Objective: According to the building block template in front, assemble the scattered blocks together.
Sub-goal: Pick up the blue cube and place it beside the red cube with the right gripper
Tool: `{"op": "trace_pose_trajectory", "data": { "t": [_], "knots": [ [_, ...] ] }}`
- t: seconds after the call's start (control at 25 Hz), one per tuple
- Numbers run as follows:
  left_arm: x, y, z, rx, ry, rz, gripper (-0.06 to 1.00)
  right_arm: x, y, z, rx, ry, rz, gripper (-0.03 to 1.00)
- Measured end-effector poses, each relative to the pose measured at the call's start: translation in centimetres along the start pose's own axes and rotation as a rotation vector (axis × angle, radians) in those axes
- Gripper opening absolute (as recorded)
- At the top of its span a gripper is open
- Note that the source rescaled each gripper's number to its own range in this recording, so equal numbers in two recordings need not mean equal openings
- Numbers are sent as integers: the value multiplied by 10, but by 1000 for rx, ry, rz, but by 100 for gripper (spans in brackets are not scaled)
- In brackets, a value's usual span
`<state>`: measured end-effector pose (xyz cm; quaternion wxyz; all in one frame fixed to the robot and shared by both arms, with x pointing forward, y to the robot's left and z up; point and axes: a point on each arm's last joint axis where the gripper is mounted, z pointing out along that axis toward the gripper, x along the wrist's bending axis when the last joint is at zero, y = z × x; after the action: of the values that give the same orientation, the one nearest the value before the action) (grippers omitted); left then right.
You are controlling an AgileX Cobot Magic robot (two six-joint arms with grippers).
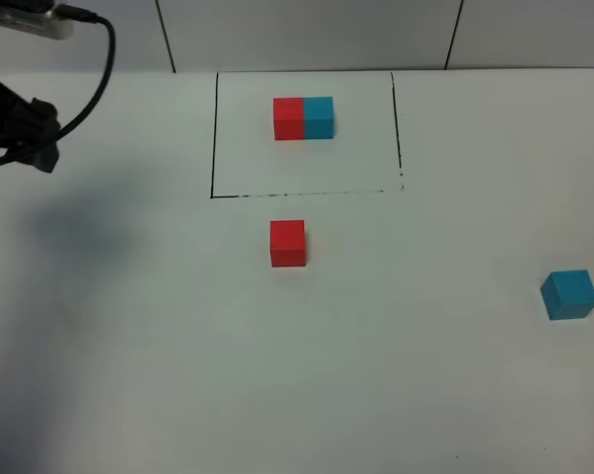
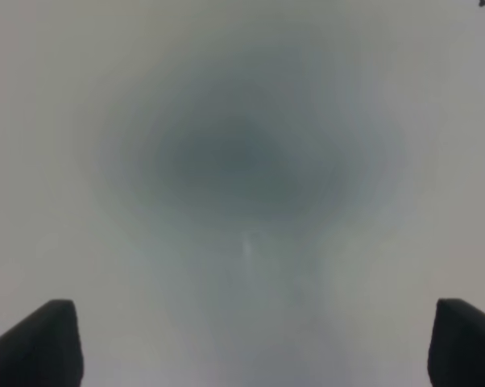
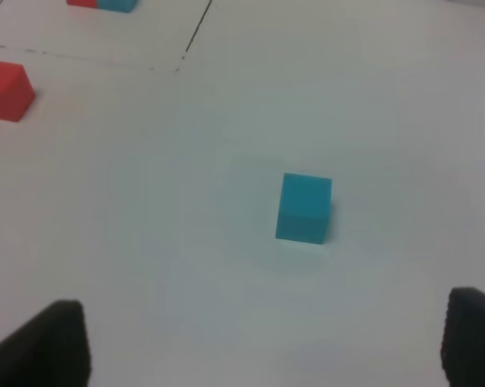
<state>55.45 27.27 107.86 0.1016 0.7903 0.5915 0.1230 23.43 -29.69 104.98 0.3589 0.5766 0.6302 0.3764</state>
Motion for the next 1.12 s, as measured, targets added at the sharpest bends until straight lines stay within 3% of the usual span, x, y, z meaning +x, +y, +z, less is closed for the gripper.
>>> {"op": "trace_pose_trajectory", "data": {
  "t": [0.32, 0.56, 1.12],
  "knots": [
    [-14, -78, -60, -184, 24, -120, 100, 0, 0, 0, 0, 0, 0, 90],
    [-25, -132, -91, -317, 35, -139, 100, 0, 0, 0, 0, 0, 0, 90],
    [-47, -235, -90, -507, 26, -174, 91, 0, 0, 0, 0, 0, 0, 90]
  ]
}}
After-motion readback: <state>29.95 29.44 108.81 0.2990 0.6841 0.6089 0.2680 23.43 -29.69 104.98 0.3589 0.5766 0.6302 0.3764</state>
